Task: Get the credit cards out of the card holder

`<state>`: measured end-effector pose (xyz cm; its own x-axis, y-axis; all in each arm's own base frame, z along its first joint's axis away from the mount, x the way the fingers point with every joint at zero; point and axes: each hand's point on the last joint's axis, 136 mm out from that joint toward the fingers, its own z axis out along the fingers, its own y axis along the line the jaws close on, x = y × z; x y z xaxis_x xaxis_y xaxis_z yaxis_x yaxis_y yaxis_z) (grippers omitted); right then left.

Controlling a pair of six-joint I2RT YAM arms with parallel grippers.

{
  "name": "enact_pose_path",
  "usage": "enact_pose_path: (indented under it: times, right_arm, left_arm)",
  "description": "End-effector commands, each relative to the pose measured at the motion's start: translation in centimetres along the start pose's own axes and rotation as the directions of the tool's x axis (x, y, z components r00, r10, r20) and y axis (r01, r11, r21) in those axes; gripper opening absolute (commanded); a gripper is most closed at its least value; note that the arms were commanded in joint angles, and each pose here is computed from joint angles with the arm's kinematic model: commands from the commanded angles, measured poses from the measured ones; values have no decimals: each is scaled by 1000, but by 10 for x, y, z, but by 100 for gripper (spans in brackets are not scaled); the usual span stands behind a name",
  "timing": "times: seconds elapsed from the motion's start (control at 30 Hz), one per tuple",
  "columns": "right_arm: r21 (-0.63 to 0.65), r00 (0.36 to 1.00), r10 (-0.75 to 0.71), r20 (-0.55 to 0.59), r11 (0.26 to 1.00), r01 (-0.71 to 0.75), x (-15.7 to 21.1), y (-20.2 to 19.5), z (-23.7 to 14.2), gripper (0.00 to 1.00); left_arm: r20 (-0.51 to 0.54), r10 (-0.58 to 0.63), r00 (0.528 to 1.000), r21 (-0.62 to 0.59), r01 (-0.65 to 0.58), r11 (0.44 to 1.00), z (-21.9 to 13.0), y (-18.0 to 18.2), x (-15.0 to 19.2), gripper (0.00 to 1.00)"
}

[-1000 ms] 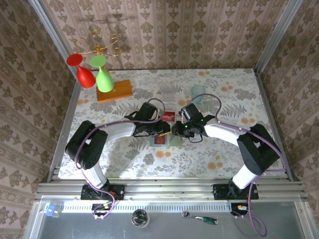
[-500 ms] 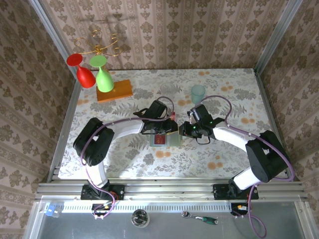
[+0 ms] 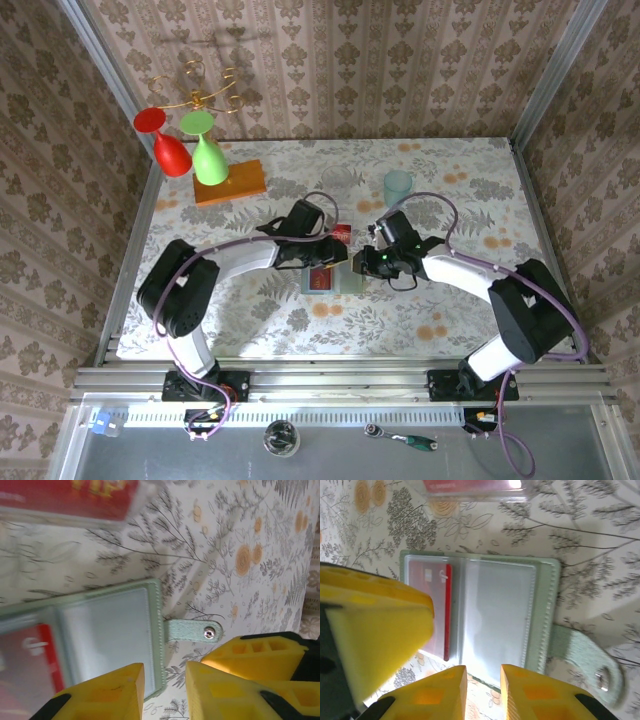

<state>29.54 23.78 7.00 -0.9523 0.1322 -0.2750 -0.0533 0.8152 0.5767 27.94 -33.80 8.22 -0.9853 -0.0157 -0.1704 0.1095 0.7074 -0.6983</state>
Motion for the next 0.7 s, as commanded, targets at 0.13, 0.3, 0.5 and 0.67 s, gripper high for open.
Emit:
enact_pose_path:
  times: [0.13, 0.3, 0.5, 0.67]
  right_arm:
    - [-22, 1000, 11, 4, 1000, -11, -9, 26, 15, 27]
    - [-16, 999, 21, -28, 1000, -21, -8, 31, 27, 27]
    - [-22, 998, 36, -51, 999, -37, -9, 36, 39, 27]
    - [-26, 997, 34, -74, 999, -36, -8, 42, 47, 27]
  left_arm:
    - [35, 35, 999, 24, -36, 999, -29, 18, -11, 28]
    - [40, 22, 999, -4, -21, 1000, -39, 40, -5, 27]
    - [32, -19, 999, -37, 20, 999, -45, 68, 10, 22]
    - [14, -35, 999, -46, 35, 998, -44, 78, 16, 21]
